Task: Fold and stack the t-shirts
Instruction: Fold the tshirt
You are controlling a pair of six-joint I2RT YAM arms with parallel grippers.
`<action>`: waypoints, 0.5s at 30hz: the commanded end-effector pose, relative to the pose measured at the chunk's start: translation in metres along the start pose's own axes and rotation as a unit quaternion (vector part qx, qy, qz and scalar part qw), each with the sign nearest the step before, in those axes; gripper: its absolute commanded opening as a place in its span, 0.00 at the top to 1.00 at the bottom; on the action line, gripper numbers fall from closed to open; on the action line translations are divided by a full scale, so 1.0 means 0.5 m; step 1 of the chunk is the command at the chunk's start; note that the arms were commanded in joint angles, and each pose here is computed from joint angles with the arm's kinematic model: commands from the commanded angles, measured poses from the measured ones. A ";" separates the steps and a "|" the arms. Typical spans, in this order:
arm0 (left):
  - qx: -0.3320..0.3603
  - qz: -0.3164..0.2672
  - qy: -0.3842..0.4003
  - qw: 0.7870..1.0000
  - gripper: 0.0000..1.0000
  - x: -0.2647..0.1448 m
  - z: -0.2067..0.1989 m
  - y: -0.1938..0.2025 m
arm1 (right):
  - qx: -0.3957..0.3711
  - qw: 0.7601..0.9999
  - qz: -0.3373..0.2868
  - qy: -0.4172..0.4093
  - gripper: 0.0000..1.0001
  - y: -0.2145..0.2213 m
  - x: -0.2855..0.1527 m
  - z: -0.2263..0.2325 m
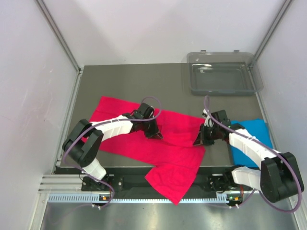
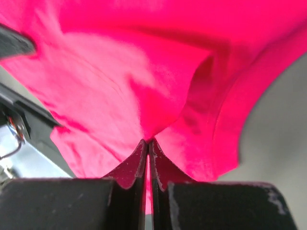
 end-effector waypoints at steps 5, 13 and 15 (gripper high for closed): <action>0.014 -0.017 0.003 1.000 1.00 -0.032 -0.003 0.000 | 0.029 0.999 0.022 -0.024 1.00 0.061 0.011 0.004; 0.008 -0.007 0.000 1.000 1.00 -0.025 0.013 0.008 | 0.036 0.998 0.020 -0.037 1.00 0.076 0.005 0.021; 0.006 -0.007 -0.002 1.000 1.00 -0.023 0.016 0.008 | 0.043 0.998 0.020 -0.041 1.00 0.079 0.008 0.020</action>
Point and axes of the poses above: each gripper's point midway between its finger pads, its own x axis out along the fingers, its own z axis along the line the jaws close on, y = z × x, the point moved 10 cm from there along -x, back along the fingers, and after that the axes turned 12 degrees about x, right-handed, at the moved point
